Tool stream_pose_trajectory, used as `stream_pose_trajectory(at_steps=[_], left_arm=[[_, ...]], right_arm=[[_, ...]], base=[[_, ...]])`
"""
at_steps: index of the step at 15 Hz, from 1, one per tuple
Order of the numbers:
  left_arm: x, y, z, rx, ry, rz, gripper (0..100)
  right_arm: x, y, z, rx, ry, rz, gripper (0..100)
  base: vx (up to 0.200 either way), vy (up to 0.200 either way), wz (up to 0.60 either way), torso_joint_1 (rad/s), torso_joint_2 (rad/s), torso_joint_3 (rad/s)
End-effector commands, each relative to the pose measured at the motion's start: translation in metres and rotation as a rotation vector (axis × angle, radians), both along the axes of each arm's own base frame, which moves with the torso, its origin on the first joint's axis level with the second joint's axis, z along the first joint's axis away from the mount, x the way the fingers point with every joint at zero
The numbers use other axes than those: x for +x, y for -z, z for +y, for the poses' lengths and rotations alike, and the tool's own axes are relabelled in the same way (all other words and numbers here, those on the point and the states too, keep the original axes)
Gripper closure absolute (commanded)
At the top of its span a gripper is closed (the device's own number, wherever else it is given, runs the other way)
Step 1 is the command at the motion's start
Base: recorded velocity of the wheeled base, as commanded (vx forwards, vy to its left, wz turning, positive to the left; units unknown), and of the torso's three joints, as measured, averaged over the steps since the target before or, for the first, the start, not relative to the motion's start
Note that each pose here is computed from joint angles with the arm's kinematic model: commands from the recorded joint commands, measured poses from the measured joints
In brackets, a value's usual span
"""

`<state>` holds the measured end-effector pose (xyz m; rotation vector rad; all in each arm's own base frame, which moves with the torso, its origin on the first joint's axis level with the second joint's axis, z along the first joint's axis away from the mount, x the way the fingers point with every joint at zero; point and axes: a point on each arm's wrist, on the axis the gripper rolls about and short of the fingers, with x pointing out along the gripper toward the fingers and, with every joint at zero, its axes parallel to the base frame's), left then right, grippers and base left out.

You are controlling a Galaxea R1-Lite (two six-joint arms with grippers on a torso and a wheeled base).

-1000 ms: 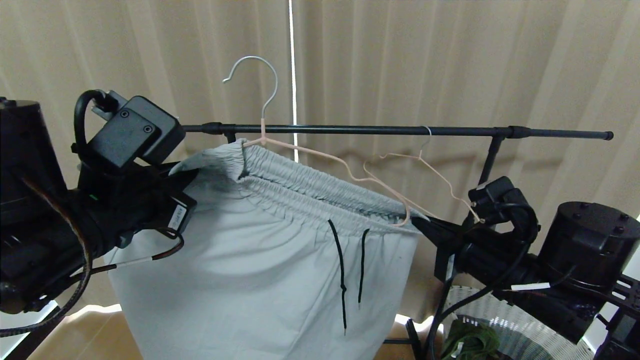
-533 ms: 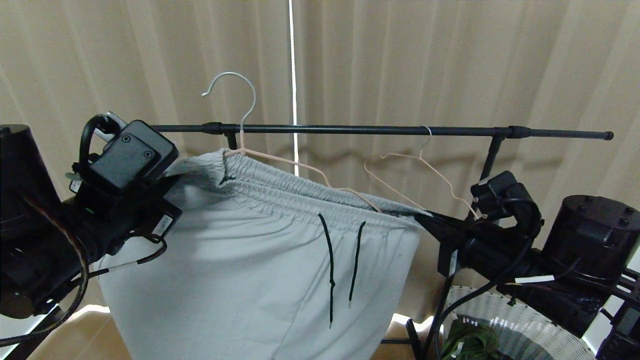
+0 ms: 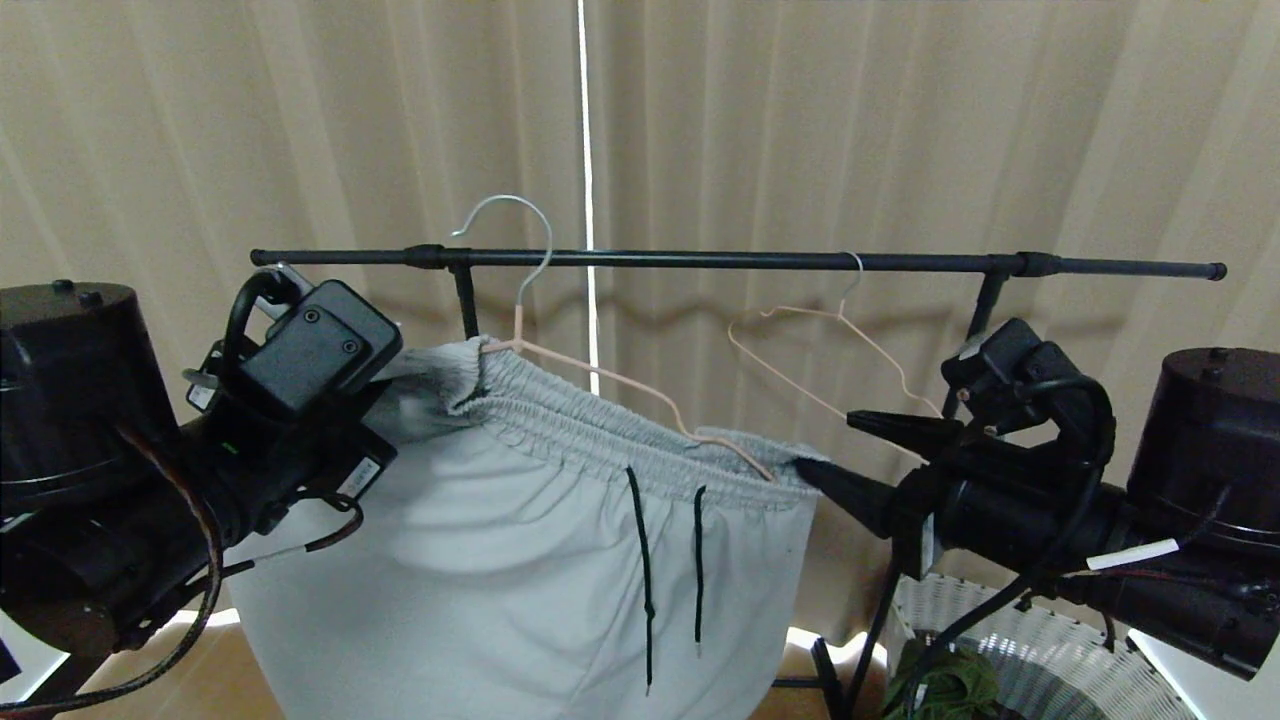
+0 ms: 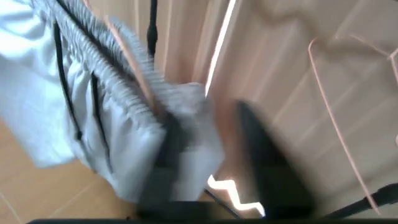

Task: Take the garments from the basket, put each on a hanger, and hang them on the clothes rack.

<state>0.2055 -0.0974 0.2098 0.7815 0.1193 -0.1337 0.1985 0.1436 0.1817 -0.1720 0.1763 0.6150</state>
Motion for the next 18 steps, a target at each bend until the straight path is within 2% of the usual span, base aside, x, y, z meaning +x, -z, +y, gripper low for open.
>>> stream_pose_trajectory(at_steps=[1, 3, 4, 5, 10, 12, 14, 18], left_arm=[[0.001, 0.003, -0.003, 0.004, 0.013, 0.012, 100], [0.001, 0.004, -0.004, 0.006, 0.013, 0.015, 100], [0.002, 0.003, -0.004, 0.001, 0.011, 0.014, 100], [0.002, 0.003, -0.005, -0.001, 0.012, 0.014, 100], [-0.001, 0.001, -0.009, -0.067, 0.022, 0.011, 100], [-0.003, 0.002, -0.011, -0.084, 0.028, 0.017, 100], [-0.002, 0.000, -0.014, -0.141, 0.028, 0.018, 100], [0.000, -0.001, -0.011, -0.168, 0.008, 0.015, 100]], right_arm=[[-0.003, -0.014, 0.003, 0.007, -0.024, -0.059, 0], [-0.003, -0.016, 0.002, -0.011, -0.027, -0.079, 0], [-0.009, -0.021, -0.002, -0.082, -0.045, -0.101, 0], [-0.012, -0.023, -0.002, -0.095, -0.055, -0.106, 0], [-0.026, -0.039, 0.020, -0.176, -0.171, -0.054, 0], [-0.029, -0.036, 0.033, -0.185, -0.215, -0.046, 0], [-0.027, -0.021, 0.040, -0.234, -0.239, -0.011, 0], [-0.034, -0.009, 0.049, -0.260, -0.294, 0.021, 0]], base=[[0.000, 0.000, 0.00, 0.000, 0.00, 0.000], [0.000, 0.000, 0.00, 0.000, 0.00, 0.000], [0.000, 0.000, 0.00, 0.000, 0.00, 0.000], [0.000, 0.000, 0.00, 0.000, 0.00, 0.000], [0.000, 0.000, 0.00, 0.000, 0.00, 0.000], [0.000, 0.000, 0.00, 0.000, 0.00, 0.000], [0.000, 0.000, 0.00, 0.000, 0.00, 0.000], [0.000, 0.000, 0.00, 0.000, 0.00, 0.000]])
